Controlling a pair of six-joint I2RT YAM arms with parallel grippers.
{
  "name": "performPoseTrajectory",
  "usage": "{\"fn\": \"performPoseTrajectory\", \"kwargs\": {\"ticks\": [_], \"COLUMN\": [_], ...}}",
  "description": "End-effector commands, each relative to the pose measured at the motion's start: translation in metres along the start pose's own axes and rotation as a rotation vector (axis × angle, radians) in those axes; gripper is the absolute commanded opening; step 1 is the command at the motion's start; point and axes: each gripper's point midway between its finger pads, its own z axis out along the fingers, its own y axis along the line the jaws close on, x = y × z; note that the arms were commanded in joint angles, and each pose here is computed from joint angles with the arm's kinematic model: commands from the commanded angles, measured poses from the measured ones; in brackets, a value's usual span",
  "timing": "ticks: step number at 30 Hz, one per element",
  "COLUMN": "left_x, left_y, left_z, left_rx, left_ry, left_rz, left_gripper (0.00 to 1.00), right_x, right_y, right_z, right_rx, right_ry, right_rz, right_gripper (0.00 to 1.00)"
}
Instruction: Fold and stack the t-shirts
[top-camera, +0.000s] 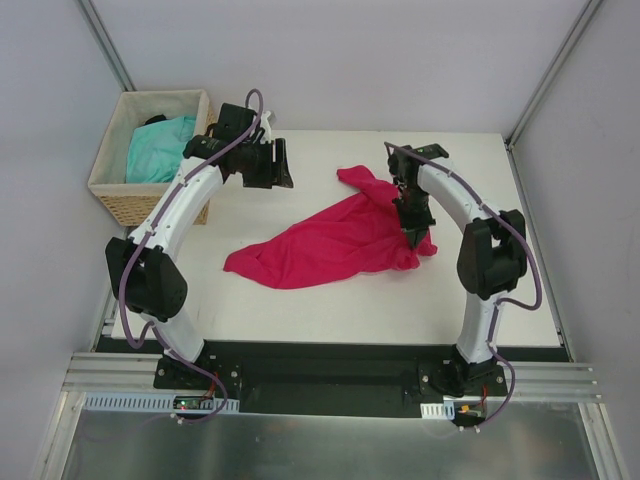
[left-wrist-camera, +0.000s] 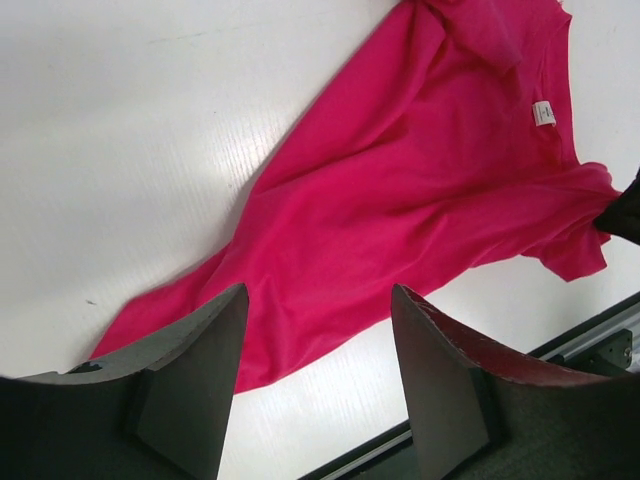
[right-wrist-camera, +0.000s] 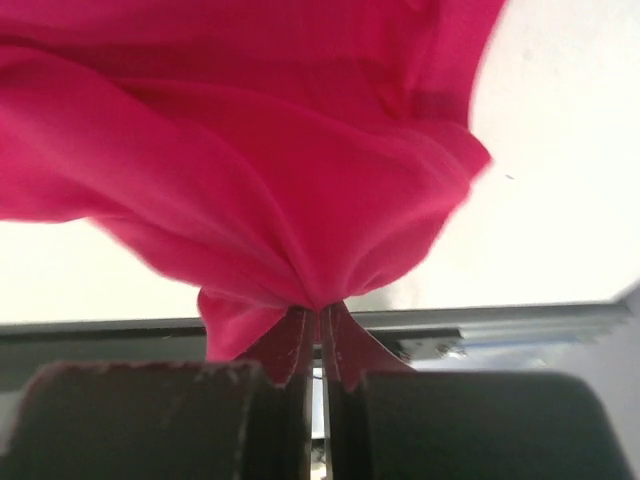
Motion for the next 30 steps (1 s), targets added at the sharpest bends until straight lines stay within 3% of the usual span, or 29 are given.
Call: {"fn": "performPoseTrajectory", "kwargs": {"ticks": [1,5,9,12,15,21,30], "left_x": [-0.001,-0.009,-0.007,-0.006,-0.004,-0.009,-0.014], "left_y": [-0.007,-0.008,-0.004,-0.002,-0.004,-0.004,0.000], "left_z": [-0.004,-0.004,-0.001,0.002,0.004,-0.005,-0.023], "left_rx": [0.001,-0.002,-0.017,-0.021,-0.009,-0.022,-0.070], "left_ry": [0.005,-0.013,-0.005,0.001,0.011,-0.018,-0.062], "left_rz": [-0.004,0.000,0.008,0.008,0.000,0.003,0.026], "left_gripper": [0.58,0.58,0.58,0.57,0.57,0.56,0.56], "right_x": [0.039,0.055,0.104,0.123,0.100,0.014,0.034], "right_y": [0.029,0.037,0.044,0.040,0.033,0.027,0.024], "right_z": [-0.039,-0.058,-0.065,-0.047,-0.044,-0.015,0.015], "right_rx": [-0.239,-0.300,-0.319,-0.280,-0.233,-0.198,-0.180], "right_ry": [0.183,0.206,0.208,0.257,0.227,0.206,0.290], "right_rz": [0.012,0.010,0.004,0.006,-0.035,-0.004,-0.030], "right_gripper": [0.01,0.01,0.01,0.01,0.01,0.01,0.01]}}
